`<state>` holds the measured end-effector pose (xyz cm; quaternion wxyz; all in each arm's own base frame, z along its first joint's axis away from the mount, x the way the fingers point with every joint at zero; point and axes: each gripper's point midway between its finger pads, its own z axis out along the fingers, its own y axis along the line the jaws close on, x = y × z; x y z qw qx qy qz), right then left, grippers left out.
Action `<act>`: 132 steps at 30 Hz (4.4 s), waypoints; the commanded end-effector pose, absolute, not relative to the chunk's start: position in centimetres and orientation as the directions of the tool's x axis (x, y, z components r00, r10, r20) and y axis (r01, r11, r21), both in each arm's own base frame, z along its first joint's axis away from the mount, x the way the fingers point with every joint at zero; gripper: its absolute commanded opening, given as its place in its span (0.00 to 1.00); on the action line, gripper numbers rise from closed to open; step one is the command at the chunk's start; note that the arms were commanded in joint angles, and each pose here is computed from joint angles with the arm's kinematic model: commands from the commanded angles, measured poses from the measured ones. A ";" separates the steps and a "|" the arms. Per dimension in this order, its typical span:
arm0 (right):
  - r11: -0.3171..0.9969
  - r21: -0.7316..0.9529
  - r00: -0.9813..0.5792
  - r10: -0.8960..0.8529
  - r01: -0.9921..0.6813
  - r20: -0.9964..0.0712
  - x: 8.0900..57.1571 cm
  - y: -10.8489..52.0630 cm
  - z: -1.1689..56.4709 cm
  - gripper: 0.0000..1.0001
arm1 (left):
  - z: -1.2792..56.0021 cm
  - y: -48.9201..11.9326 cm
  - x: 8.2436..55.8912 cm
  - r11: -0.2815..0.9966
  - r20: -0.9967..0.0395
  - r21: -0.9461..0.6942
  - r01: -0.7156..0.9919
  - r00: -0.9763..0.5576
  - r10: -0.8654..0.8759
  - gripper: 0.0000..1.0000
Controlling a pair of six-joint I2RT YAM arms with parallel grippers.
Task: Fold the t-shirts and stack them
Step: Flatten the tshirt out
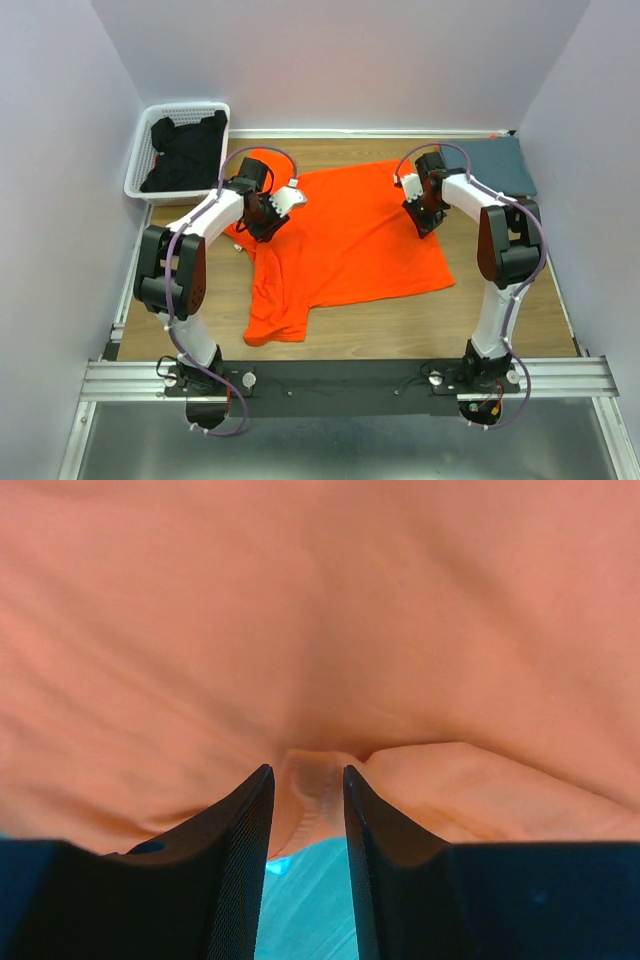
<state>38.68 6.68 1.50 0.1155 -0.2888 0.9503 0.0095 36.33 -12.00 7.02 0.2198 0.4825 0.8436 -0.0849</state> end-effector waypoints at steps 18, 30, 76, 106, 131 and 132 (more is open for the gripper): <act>0.818 -0.054 -0.820 -0.573 -0.572 0.002 29.2 2.2 -1.5 0.22 | 4.4 -1.5 26.1 0.579 -0.145 0.174 0.796 -0.561 0.815 0.41; 0.849 -0.024 -0.821 -0.517 -0.528 -0.243 35.3 5.6 5.8 0.26 | 8.8 -6.0 33.8 0.644 -0.381 0.149 0.751 -0.557 0.738 0.43; 0.844 -0.044 -0.831 -0.534 -0.534 -0.159 31.7 0.7 7.6 0.44 | 9.9 -6.8 28.1 0.520 -0.374 0.046 0.853 -0.468 0.801 0.53; 0.828 0.122 -0.821 -0.504 -0.548 -0.266 28.0 4.0 10.0 0.55 | 9.1 -5.6 27.0 0.523 -0.321 0.071 0.849 -0.477 0.818 0.51; 0.945 -0.124 -0.793 -0.321 -0.302 -0.518 58.3 0.9 5.8 0.44 | 17.8 -15.1 56.0 0.740 -0.793 0.070 0.669 -0.412 0.448 0.58; 0.945 -0.135 -0.790 -0.324 -0.299 -0.520 58.6 0.7 5.5 0.44 | 17.4 -15.0 56.1 0.741 -0.790 0.070 0.668 -0.416 0.450 0.58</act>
